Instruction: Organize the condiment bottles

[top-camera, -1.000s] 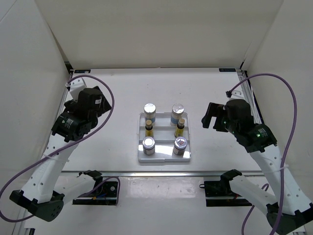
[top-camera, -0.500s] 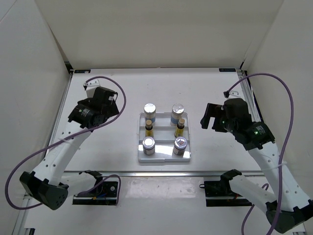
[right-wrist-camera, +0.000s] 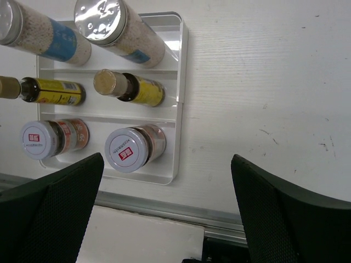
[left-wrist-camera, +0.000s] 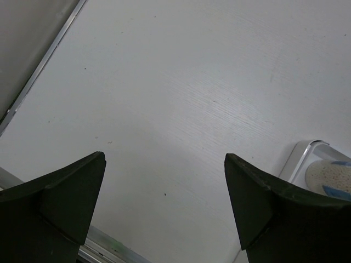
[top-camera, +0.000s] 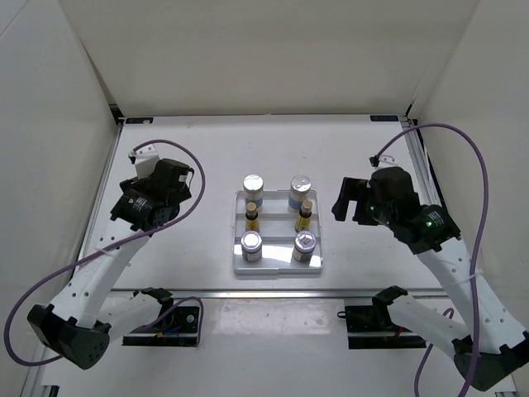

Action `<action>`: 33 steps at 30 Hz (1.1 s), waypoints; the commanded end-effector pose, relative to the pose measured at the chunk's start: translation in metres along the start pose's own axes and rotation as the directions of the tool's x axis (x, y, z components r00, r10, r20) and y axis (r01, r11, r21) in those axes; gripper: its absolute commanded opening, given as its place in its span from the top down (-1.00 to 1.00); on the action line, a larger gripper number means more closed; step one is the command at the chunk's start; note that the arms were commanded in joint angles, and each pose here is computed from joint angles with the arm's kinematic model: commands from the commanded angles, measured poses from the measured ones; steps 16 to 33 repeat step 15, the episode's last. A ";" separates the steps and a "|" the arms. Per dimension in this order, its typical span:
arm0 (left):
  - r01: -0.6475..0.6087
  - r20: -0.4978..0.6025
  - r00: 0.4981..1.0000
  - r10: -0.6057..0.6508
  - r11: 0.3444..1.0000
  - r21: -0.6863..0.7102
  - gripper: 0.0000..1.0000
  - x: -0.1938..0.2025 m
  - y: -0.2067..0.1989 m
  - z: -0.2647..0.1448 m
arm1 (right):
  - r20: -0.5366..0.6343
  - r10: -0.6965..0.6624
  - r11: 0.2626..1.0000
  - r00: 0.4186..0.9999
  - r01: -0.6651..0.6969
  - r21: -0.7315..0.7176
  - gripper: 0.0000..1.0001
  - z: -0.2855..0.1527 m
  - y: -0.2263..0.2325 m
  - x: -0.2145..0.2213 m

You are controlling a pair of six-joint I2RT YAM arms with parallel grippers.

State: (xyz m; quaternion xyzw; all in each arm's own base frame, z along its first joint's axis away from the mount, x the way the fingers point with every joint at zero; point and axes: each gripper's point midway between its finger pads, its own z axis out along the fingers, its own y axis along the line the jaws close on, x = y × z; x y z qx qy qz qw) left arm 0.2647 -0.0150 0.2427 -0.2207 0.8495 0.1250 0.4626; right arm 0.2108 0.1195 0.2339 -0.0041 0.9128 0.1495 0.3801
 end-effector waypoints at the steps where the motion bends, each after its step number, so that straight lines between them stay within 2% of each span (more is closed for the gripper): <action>1: 0.031 0.067 0.997 -0.031 1.000 -0.001 -1.00 -0.018 0.003 -0.004 | 0.097 0.019 0.999 0.995 -0.024 0.049 -1.00 -0.013 -0.007 -0.022; 6: 0.106 0.130 0.986 -0.105 0.994 0.003 -1.00 -0.035 0.007 -0.010 | 0.139 0.032 0.997 0.990 -0.042 0.067 -1.00 -0.019 -0.007 -0.037; 11: 0.138 0.163 0.976 -0.143 0.989 0.045 -1.00 -0.043 -0.005 -0.006 | 0.091 0.012 0.995 0.996 -0.020 0.093 -1.00 -0.011 -0.005 -0.040; 13: 0.119 0.157 0.980 -0.123 0.992 0.038 -1.00 -0.041 -0.007 -0.004 | 0.064 0.006 0.993 0.998 -0.014 0.121 -1.00 -0.007 -0.009 -0.036; 15: 0.117 0.167 0.978 -0.121 0.993 0.033 -1.00 -0.047 -0.007 -0.005 | 0.094 0.009 0.992 0.996 -0.020 0.123 -1.00 -0.014 -0.011 -0.039; 33: 0.117 0.167 0.978 -0.121 0.993 0.033 -1.00 -0.047 -0.007 -0.005 | 0.094 0.009 0.992 0.996 -0.020 0.123 -1.00 -0.014 -0.011 -0.039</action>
